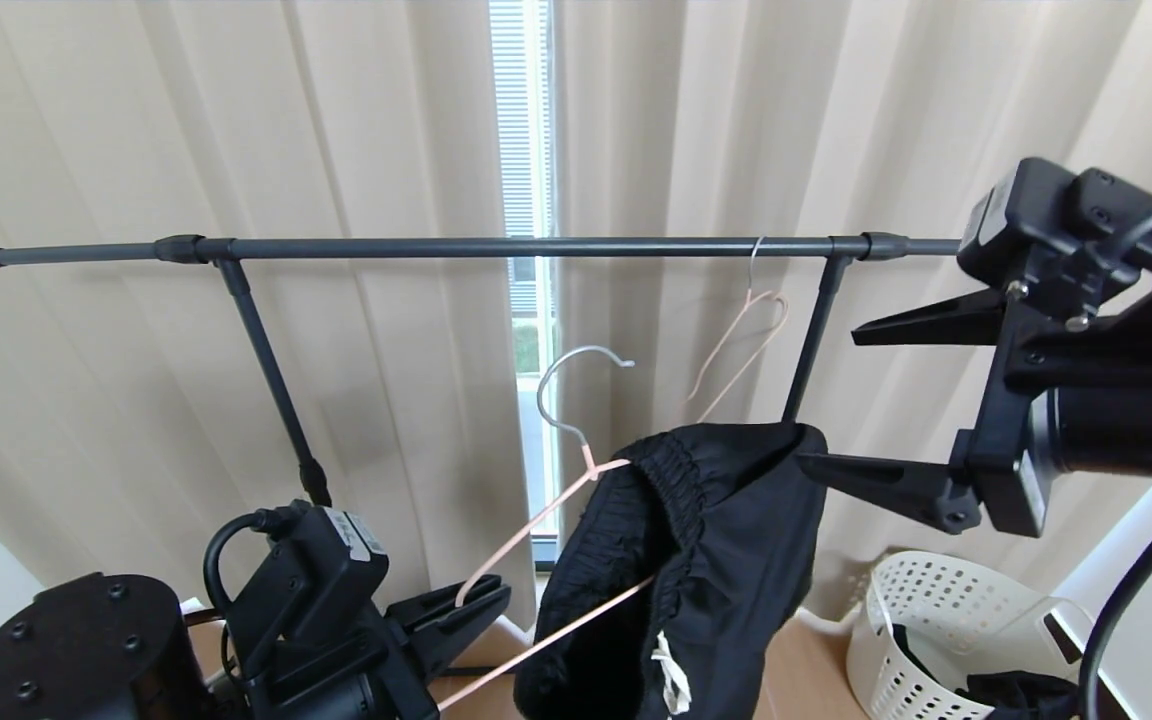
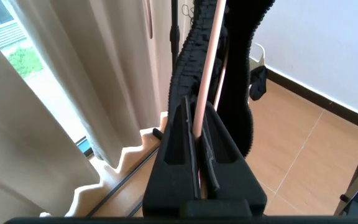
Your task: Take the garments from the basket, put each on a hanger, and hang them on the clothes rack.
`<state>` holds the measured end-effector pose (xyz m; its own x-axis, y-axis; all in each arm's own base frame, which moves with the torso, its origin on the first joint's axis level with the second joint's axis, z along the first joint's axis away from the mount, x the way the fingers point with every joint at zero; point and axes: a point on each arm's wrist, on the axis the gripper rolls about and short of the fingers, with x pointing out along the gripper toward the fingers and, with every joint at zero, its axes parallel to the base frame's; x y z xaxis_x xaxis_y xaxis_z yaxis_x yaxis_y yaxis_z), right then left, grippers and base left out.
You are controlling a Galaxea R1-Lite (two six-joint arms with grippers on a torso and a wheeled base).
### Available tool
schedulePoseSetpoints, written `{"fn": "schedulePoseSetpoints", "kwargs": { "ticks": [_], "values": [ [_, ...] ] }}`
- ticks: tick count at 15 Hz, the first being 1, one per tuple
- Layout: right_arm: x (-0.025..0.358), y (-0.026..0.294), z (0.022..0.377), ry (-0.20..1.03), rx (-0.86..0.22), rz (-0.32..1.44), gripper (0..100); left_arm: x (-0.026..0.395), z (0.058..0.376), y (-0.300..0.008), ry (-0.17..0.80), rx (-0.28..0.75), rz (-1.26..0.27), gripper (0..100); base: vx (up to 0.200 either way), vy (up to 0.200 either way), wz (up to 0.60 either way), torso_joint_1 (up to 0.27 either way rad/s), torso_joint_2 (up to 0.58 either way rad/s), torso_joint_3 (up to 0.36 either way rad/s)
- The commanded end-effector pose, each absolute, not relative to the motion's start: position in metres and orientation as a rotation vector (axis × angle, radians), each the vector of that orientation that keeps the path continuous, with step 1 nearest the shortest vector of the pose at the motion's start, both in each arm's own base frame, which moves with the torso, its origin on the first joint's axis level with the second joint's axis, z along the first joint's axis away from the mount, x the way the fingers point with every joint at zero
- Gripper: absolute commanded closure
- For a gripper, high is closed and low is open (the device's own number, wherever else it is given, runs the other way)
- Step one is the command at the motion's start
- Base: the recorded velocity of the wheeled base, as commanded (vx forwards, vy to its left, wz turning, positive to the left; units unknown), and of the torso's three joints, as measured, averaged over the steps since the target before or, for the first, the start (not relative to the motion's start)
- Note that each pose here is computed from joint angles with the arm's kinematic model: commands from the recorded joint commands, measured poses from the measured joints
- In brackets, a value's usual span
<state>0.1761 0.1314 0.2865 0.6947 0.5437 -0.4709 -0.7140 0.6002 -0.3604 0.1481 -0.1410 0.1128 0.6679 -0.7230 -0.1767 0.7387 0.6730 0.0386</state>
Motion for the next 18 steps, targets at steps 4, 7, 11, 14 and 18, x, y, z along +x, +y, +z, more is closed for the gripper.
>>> {"fn": "schedulePoseSetpoints", "kwargs": {
  "ticks": [4,7,11,14,18],
  "values": [
    [0.243,0.130,0.305,0.570,-0.715,0.937,0,0.144,0.110,-0.139,0.150,0.133,-0.865,100,0.000,0.000,0.00,0.000,0.00,0.000],
    [0.260,0.119,0.290,0.563,-0.879,1.123,0,0.141,0.110,-0.138,0.130,0.144,-0.903,100,0.000,0.000,0.00,0.000,0.00,0.000],
    [0.270,0.129,0.275,0.543,-0.820,1.254,0,0.136,0.109,-0.140,0.125,0.157,-0.936,100,0.000,0.000,0.00,0.000,0.00,0.000],
    [0.273,0.145,0.263,0.578,-0.811,1.302,0,0.136,0.111,-0.140,0.112,0.153,-0.937,100,0.000,0.000,0.00,0.000,0.00,0.000],
    [0.275,0.162,0.252,0.614,-0.803,1.340,0,0.136,0.112,-0.140,0.098,0.148,-0.937,100,0.000,0.000,0.00,0.000,0.00,0.000]
  ]
}}
